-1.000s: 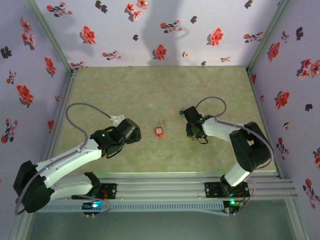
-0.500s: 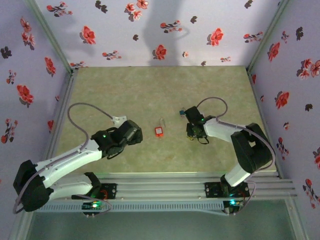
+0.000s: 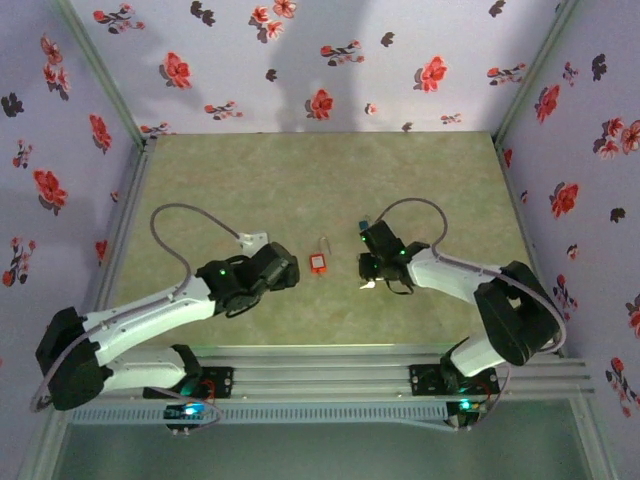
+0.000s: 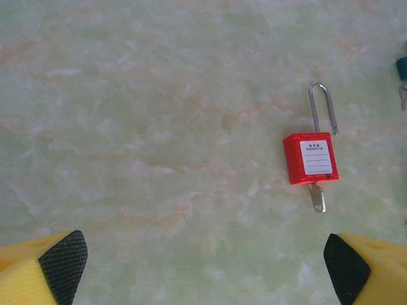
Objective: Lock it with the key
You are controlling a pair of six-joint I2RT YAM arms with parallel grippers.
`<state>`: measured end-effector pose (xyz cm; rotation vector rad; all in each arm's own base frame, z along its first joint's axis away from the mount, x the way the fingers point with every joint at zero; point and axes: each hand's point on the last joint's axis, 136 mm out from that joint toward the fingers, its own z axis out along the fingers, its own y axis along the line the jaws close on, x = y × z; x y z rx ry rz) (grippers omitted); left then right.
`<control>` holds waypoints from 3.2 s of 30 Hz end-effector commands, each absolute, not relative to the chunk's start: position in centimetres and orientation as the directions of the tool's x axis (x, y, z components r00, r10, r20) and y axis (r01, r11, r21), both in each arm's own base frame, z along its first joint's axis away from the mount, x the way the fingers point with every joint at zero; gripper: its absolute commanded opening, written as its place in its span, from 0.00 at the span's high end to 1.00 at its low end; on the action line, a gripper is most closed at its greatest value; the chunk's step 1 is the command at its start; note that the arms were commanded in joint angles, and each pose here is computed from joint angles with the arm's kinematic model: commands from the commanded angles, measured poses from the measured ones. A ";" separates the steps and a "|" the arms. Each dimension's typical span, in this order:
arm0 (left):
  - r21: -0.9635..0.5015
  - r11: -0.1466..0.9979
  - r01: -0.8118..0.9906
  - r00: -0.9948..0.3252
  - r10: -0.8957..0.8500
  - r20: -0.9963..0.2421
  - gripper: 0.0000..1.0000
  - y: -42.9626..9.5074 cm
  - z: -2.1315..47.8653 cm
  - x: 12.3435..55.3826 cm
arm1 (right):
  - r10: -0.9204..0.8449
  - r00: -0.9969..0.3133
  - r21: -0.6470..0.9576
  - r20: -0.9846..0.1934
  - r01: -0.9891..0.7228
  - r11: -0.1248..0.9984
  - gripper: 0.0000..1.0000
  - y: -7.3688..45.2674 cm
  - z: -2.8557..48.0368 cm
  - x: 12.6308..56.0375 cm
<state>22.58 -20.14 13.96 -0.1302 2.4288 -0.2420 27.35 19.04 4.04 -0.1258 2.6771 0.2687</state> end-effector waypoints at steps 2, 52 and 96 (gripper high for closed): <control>-0.297 0.953 -0.055 -0.731 -0.241 -0.639 0.00 -22.2 15.3 23.6 | -0.096 -0.867 0.186 -0.489 -0.212 0.959 0.69 20.5 5.2 27.0; -0.751 0.645 -0.140 -0.801 -0.520 -0.297 0.44 -34.7 10.8 25.6 | -0.157 -0.777 0.336 -0.610 -0.433 0.836 0.72 25.4 9.4 23.9; -0.759 0.635 -0.146 -0.802 -0.525 -0.285 0.79 -34.6 10.3 25.5 | -0.134 -0.755 0.387 -0.642 -0.470 0.793 0.74 26.0 10.7 23.0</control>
